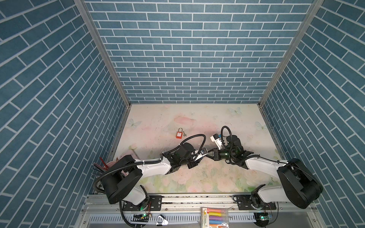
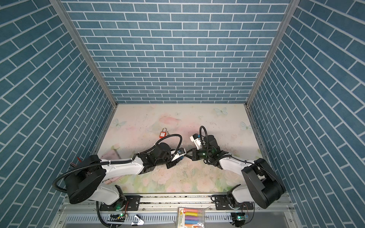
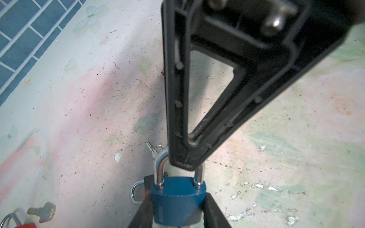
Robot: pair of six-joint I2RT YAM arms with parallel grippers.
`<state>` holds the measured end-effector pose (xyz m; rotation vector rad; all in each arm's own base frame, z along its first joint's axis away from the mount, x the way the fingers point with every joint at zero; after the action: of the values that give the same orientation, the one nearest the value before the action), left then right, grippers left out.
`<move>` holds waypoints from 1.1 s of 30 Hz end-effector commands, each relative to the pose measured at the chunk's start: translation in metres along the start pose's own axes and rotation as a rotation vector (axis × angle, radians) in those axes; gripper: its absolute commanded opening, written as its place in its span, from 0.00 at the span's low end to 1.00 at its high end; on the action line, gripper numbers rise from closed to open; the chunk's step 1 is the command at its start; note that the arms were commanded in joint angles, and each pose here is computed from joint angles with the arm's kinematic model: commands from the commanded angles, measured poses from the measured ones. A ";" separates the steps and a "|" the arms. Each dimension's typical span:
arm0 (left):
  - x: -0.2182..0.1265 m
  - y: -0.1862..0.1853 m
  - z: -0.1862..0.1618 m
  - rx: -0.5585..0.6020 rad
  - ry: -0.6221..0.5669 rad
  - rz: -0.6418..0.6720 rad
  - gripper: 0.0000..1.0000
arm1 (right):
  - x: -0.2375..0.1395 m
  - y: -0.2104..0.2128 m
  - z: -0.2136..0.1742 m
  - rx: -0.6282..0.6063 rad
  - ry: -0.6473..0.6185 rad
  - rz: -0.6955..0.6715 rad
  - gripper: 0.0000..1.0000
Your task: Lock with the key
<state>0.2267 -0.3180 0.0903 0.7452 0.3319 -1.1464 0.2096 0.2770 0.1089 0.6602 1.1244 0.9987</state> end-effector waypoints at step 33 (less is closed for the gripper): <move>-0.080 0.091 0.170 -0.009 -0.652 0.353 0.00 | 0.023 -0.031 -0.062 0.173 0.214 -0.098 0.00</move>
<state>0.2319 -0.3071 0.0807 0.7070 0.4224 -1.0936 0.2133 0.2924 0.0898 0.6870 1.1334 0.9855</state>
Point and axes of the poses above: each gripper's point midway between its finger pads, its own x axis out along the fingers, its own y axis along the line the jaws close on, z = x × y, the point moved 1 cm from there along -x, back along the fingers, and after that the axes turned 11 degrees about x, right-handed, at the moved point
